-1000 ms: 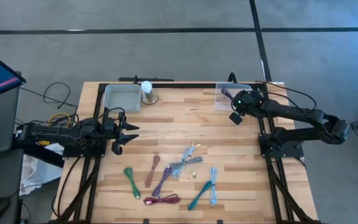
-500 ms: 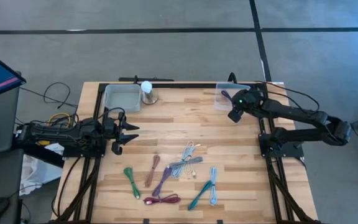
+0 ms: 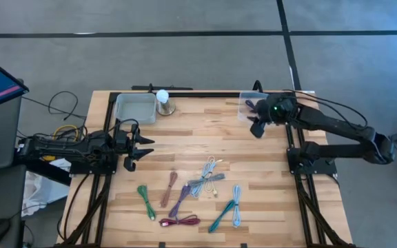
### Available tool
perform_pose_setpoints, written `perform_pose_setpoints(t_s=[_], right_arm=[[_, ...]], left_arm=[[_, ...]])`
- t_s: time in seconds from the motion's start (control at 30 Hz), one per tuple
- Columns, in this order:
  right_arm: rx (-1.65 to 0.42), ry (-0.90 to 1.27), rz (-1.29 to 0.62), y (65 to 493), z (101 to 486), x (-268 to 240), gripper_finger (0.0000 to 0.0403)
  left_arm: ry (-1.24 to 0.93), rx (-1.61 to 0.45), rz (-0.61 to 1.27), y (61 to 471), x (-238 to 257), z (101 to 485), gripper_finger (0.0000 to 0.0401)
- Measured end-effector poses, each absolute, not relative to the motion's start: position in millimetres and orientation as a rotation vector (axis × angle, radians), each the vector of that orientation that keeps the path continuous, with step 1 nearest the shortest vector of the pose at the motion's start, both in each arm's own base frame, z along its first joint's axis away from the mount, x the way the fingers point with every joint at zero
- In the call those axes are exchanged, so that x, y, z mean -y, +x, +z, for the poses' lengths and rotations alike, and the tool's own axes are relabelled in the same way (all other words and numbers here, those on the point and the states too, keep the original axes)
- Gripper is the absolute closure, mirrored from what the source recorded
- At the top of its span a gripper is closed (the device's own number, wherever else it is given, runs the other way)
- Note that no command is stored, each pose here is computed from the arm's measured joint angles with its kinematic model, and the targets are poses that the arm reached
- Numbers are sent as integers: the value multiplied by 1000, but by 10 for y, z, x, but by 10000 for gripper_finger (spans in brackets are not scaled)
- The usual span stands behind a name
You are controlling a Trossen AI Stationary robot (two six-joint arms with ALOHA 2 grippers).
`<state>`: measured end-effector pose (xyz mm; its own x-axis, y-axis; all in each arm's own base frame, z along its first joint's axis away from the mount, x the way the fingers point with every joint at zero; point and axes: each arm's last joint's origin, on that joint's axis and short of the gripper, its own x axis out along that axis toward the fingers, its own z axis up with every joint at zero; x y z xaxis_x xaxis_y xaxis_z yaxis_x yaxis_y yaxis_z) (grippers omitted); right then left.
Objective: Pick & Place USB Port
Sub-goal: Put the white patterned charger cable into the transparent bin
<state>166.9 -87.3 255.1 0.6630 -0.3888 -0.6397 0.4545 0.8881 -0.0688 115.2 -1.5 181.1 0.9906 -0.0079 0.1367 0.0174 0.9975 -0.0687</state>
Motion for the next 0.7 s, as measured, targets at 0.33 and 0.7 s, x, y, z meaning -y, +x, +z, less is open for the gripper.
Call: perform_pose_setpoints(t_s=[0.33,0.7], right_arm=[[-652,67,-275,1827,2574,617,281],[-598,86,-70,2170,2488,359,268]], left_arm=[[-70,137,-13,1152,15,1810,242],[-70,138,-12,1152,15,1812,242]])
